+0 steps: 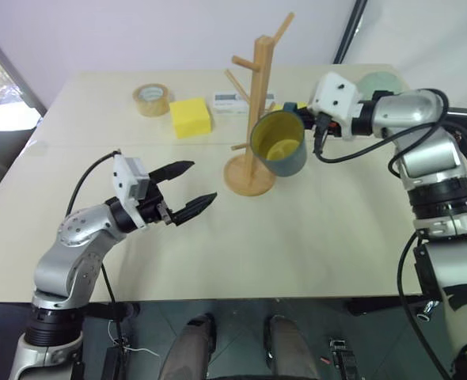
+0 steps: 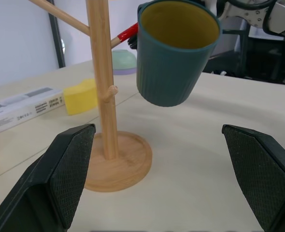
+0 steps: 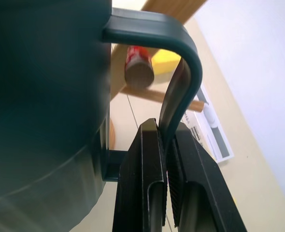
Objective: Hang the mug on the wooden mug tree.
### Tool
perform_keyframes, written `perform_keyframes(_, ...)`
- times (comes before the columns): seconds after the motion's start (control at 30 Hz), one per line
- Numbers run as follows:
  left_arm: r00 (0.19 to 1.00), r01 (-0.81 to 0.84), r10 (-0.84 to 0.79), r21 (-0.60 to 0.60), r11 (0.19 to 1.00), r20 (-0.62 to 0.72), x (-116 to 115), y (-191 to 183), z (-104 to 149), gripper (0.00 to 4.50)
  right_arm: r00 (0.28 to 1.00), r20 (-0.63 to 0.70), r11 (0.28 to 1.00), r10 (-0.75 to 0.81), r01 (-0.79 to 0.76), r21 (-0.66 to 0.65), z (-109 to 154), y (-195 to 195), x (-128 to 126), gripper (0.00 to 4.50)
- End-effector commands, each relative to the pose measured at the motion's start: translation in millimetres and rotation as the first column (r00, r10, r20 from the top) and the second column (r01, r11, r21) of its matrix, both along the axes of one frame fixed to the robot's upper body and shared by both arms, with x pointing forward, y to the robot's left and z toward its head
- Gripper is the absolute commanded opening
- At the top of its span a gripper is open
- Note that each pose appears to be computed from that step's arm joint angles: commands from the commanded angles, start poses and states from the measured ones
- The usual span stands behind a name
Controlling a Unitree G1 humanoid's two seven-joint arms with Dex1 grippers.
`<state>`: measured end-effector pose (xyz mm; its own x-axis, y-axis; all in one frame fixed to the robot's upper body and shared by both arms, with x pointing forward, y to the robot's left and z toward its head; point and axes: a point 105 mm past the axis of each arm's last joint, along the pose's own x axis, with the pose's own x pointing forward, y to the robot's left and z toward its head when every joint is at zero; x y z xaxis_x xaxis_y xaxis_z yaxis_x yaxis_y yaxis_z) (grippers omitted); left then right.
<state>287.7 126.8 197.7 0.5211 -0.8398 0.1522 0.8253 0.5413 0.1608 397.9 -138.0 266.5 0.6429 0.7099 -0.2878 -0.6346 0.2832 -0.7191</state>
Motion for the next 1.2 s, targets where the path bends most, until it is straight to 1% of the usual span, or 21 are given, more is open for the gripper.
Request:
perform_keyframes(0.03,0.999,0.014,-0.014,-0.012,1.000,0.049,-5,-2,13,4.50,0.998,0.059,0.999,0.031,-0.032,0.020,21,7,-3,0.05)
perform_keyframes(0.07,0.999,0.014,-0.014,-0.012,1.000,0.049,-5,-2,13,4.50,0.998,0.059,0.999,0.032,-0.033,0.019,21,7,-3,0.05)
perform_keyframes(0.17,0.999,0.013,-0.012,-0.014,1.000,0.048,-5,-2,12,4.50,0.996,0.083,0.999,0.015,-0.018,0.030,25,6,-2,1.00)
perform_keyframes(0.27,0.999,0.011,-0.010,-0.014,1.000,0.047,-5,-2,12,4.50,0.994,0.109,0.999,-0.010,0.005,0.039,30,-1,-2,2.46)
perform_keyframes(0.33,0.999,0.010,-0.009,-0.014,1.000,0.046,-4,-2,11,4.50,0.992,0.119,0.998,-0.031,0.023,0.064,34,-9,-2,2.46)
perform_keyframes(0.47,0.999,-0.005,0.006,-0.018,1.000,0.038,-2,0,9,4.50,0.989,0.127,0.986,-0.081,0.061,0.155,43,-30,-7,2.46)
perform_keyframes(0.57,0.999,-0.047,0.047,-0.030,0.998,0.021,1,7,5,4.50,0.984,0.120,0.967,-0.131,0.100,0.235,43,-52,-12,2.46)
perform_keyframes(0.6,0.997,-0.081,0.082,-0.046,0.996,0.013,5,12,4,4.50,0.982,0.113,0.952,-0.152,0.114,0.285,42,-60,-13,2.46)
perform_keyframes(0.67,0.983,-0.184,0.184,-0.069,0.980,-0.011,15,25,-4,4.50,0.974,0.087,0.895,-0.208,0.154,0.419,36,-79,-15,2.46)
perform_keyframes(0.7,0.963,-0.270,0.268,-0.092,0.959,-0.036,23,37,-12,4.50,0.969,0.056,0.856,-0.240,0.184,0.484,24,-88,-16,2.46)
perform_keyframes(0.8,0.893,-0.448,0.440,-0.098,0.889,-0.092,34,62,-33,4.50,0.954,-0.029,0.780,-0.299,0.262,0.568,-14,-98,-20,2.46)
perform_keyframes(0.83,0.879,-0.475,0.466,-0.098,0.874,-0.104,35,67,-39,4.50,0.950,-0.062,0.755,-0.305,0.281,0.592,-29,-97,-22,2.46)
perform_keyframes(0.87,0.870,-0.491,0.480,-0.099,0.866,-0.111,34,70,-42,4.50,0.948,-0.085,0.737,-0.308,0.294,0.609,-39,-96,-24,2.46)
perform_keyframes(0.9,0.845,-0.532,0.521,-0.092,0.842,-0.119,36,76,-48,4.50,0.941,-0.123,0.705,-0.315,0.319,0.633,-57,-93,-26,2.46)
perform_keyframes(1.0,0.789,-0.611,0.600,-0.067,0.789,-0.133,40,89,-60,4.50,0.924,-0.197,0.647,-0.327,0.370,0.666,-91,-84,-30,2.46)
perform_keyframes(1.2,0.756,-0.648,0.638,-0.031,0.761,-0.145,40,99,-72,4.50,0.905,-0.272,0.590,-0.328,0.421,0.689,-118,-77,-32,2.46)
